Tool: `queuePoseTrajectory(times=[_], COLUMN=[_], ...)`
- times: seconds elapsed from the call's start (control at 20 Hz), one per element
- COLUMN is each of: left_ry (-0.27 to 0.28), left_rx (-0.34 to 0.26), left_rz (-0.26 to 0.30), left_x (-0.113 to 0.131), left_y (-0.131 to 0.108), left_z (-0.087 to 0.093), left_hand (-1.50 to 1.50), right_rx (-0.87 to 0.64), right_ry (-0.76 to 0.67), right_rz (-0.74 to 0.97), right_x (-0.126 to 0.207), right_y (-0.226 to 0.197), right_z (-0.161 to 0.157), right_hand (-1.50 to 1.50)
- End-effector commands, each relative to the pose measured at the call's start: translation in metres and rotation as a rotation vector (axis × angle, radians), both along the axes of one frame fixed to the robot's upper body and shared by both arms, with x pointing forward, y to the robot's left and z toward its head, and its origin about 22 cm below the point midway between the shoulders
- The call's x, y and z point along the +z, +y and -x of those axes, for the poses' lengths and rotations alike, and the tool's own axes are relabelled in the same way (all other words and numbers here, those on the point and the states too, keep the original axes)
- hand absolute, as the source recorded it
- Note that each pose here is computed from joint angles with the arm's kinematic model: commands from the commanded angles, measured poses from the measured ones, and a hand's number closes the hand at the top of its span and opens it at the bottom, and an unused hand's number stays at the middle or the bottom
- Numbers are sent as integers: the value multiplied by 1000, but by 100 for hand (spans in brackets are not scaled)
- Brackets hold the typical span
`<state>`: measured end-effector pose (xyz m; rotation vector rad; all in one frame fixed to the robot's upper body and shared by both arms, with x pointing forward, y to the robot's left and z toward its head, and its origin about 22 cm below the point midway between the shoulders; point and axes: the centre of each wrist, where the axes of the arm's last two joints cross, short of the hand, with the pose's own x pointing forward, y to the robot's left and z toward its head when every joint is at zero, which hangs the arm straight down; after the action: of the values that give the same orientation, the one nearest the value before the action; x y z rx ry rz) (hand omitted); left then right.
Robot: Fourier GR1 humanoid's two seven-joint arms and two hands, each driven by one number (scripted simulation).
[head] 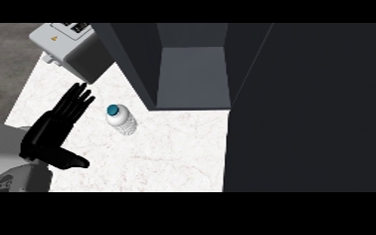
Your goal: Pick up the bottled water, place it into the cabinet and close the cabinet
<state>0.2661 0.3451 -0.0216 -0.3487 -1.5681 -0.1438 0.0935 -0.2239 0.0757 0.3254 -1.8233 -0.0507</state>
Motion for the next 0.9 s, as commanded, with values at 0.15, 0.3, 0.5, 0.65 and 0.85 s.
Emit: queuePoseTrajectory(times=[0.15,0.3,0.5,0.65,0.85], left_ry=[78,121,150,192,192], left_rx=[-4,36,42,28,21], left_rz=[14,25,43,64,89], left_x=[-47,-49,-74,-77,-84], left_y=[0,13,3,-3,0], left_z=[-13,-21,-24,-32,-31], left_hand=[-150,-150,-150,-150,-150], right_rx=[7,12,19,5,34], right_ry=[-2,-8,-5,2,3], right_rz=[13,-11,0,-9,-4], right_x=[-7,-8,-17,-7,2], right_y=[2,9,9,0,-2], right_z=[2,6,-1,7,7], right_hand=[-150,-150,-150,-150,-150])
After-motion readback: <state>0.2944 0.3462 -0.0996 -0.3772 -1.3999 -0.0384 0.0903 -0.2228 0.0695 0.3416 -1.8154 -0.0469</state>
